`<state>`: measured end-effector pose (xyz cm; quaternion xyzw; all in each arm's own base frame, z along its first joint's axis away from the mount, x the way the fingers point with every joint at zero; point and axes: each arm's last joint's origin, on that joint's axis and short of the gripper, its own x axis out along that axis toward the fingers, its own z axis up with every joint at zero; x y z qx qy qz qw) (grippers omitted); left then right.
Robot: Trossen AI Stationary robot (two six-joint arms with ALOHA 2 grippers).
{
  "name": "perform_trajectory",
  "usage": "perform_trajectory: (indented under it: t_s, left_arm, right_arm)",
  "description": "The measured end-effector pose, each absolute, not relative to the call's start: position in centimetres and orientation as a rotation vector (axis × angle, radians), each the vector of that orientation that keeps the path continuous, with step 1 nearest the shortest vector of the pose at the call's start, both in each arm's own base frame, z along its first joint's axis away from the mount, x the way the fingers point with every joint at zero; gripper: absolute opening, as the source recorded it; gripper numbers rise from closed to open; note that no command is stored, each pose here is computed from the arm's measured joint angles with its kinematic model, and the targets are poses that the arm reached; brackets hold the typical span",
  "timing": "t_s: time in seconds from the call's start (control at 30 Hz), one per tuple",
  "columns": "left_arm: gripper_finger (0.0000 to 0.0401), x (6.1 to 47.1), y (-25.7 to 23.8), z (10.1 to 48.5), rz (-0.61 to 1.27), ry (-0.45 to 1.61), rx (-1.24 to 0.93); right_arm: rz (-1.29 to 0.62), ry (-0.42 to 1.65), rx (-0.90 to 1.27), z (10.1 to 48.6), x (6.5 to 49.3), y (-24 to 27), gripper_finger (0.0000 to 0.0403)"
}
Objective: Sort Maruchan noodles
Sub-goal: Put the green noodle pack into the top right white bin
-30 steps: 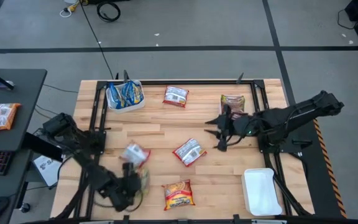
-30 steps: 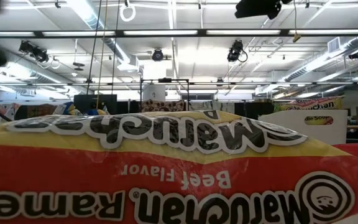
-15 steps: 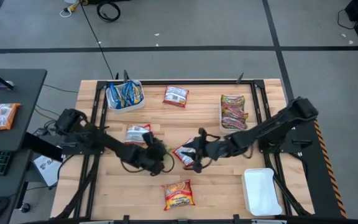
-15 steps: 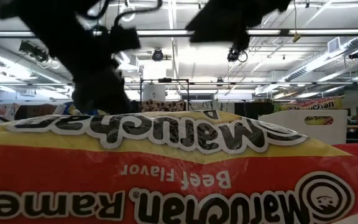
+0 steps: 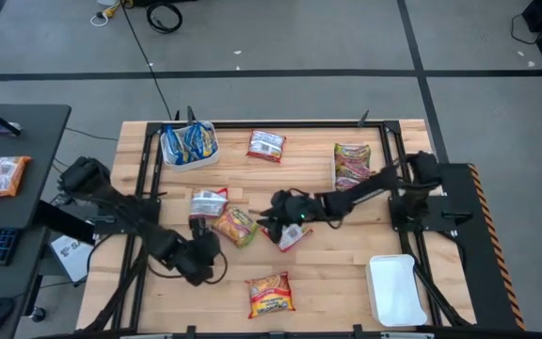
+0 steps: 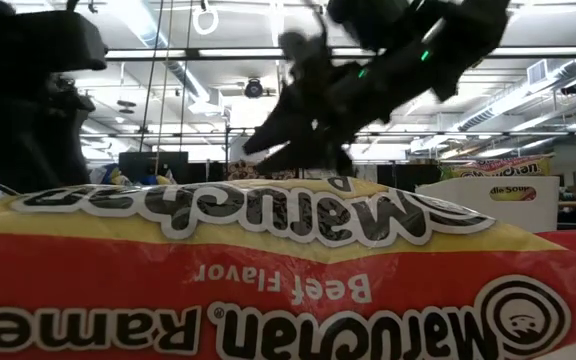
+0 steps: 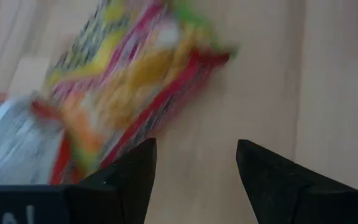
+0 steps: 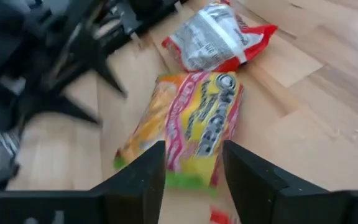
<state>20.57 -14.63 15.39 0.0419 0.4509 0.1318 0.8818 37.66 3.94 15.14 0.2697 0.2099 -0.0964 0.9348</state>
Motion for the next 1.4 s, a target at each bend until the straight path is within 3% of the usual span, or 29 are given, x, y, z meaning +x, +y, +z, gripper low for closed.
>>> perform_trajectory:
  t_s: [0.2,0.37,0.5,0.87,1.4]
  left_arm:
    - [0.0226,21.3,-14.7,13.8,0.325,0.740,0.161]
    - [0.0226,22.4,-14.1,12.6,0.302,0.800,0.201]
    - [0.0226,23.1,-14.0,10.9,0.253,0.874,0.189]
    - [0.0226,23.9,-14.3,10.3,0.227,0.840,0.198]
    - [0.0226,24.0,-14.1,10.3,0.215,0.854,0.177]
  right_arm:
    - [-0.154,0.438,0.684,12.3,39.7,1.5,0.0220]
    - [-0.161,0.444,0.721,11.0,41.8,1.4,0.0258]
    - [-0.144,0.449,0.777,10.4,43.1,1.2,0.0264]
    - [-0.131,0.458,0.835,10.3,43.7,0.0,0.0227]
    - [-0.016,0.454,0.775,10.6,43.8,0.4,0.0108]
